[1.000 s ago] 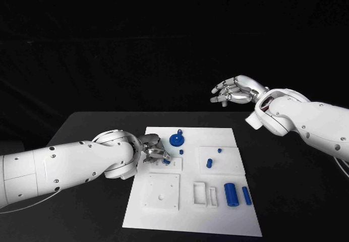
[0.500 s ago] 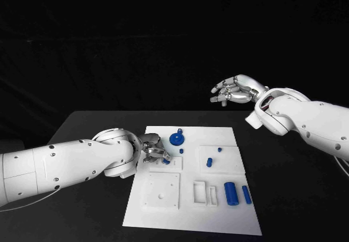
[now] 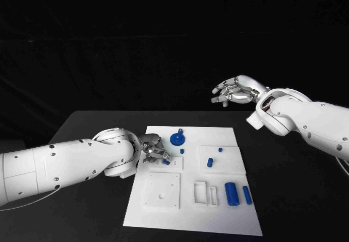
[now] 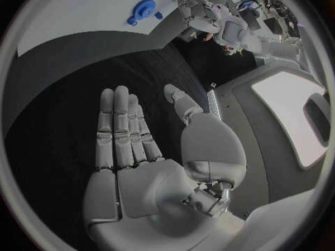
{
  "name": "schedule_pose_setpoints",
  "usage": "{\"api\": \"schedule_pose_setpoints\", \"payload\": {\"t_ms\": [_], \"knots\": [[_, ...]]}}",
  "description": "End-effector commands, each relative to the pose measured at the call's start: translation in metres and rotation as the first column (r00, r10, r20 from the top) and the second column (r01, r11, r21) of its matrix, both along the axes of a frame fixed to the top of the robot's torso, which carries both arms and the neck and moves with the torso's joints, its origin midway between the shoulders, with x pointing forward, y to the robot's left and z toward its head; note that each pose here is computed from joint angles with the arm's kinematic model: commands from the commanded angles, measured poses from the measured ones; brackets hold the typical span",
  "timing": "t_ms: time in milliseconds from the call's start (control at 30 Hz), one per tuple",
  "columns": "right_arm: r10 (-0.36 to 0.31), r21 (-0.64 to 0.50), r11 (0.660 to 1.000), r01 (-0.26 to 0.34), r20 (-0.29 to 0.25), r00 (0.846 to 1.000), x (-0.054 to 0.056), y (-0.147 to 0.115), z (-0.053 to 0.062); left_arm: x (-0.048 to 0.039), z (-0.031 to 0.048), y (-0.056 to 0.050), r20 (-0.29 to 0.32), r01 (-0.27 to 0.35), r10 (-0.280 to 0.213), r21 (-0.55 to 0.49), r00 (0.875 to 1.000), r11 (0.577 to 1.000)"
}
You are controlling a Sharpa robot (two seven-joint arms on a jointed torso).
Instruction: Assemble the parts on the task board
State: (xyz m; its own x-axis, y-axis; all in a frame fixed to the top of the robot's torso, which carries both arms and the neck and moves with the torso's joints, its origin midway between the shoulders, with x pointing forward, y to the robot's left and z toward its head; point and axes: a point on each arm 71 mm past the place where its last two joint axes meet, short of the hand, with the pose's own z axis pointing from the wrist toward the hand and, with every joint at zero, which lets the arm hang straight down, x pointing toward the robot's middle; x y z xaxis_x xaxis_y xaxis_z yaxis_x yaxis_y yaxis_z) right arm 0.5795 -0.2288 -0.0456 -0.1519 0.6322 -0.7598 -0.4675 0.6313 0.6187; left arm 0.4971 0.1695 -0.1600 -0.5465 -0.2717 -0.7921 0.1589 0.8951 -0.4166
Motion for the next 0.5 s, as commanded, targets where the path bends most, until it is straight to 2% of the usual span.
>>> {"api": "schedule_pose_setpoints", "payload": {"t_ms": [33, 500], "knots": [[-0.002, -0.011, 1.0, 0.001, -0.004, 1.0, 0.0006, -0.0005, -0.0007, -0.004, -0.0122, 0.0041, -0.06, 0.002, 0.001, 0.056, 0.998, 0.998], [-0.001, -0.01, 1.0, 0.001, -0.001, 1.0, 0.0004, 0.0006, -0.0006, -0.0036, -0.0127, 0.0071, -0.063, -0.004, 0.008, 0.069, 0.998, 0.998]]}}
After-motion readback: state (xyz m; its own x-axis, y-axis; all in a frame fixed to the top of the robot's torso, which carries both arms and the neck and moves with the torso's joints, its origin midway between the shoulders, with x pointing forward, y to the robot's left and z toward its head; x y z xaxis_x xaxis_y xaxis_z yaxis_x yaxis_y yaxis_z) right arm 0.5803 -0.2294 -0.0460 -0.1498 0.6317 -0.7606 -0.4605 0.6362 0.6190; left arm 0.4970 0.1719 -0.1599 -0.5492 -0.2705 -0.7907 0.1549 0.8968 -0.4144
